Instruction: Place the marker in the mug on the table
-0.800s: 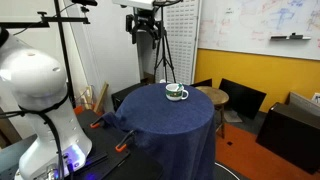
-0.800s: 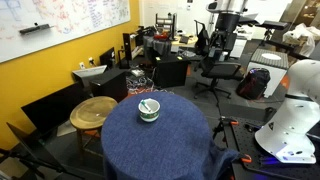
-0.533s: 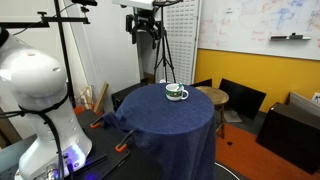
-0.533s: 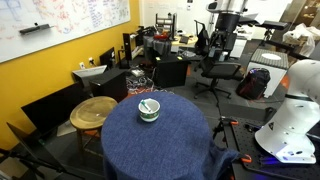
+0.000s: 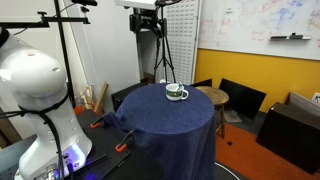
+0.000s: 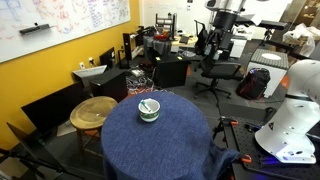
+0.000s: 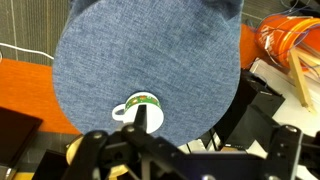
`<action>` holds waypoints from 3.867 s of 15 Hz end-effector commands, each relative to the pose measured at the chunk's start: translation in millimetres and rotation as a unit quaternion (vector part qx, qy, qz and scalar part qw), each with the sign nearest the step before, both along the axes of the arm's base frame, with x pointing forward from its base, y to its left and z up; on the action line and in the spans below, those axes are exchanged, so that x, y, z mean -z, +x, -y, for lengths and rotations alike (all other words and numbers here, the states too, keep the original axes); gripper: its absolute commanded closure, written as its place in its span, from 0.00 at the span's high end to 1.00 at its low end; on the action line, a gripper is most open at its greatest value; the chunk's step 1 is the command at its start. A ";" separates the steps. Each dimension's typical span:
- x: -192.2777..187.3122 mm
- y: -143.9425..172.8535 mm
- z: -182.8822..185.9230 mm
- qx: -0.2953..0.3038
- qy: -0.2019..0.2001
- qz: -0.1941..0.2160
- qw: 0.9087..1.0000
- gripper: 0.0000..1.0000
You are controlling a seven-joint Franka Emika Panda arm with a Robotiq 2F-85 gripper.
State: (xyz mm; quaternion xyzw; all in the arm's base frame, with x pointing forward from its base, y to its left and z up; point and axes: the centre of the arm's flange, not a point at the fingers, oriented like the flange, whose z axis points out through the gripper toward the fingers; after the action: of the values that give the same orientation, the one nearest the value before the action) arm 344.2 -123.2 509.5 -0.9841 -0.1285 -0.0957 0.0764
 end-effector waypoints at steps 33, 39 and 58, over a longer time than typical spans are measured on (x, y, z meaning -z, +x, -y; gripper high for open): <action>153.2 177.2 -4.9 0.119 -0.040 0.054 0.991 1.00; 163.3 181.7 -5.6 0.119 -0.037 0.050 0.991 1.00; 262.6 233.2 -36.2 0.165 -0.049 0.076 0.982 0.85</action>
State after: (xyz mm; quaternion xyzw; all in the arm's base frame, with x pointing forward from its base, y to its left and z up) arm 561.7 -90.1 252.3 -0.9857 0.0162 -0.1676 0.0047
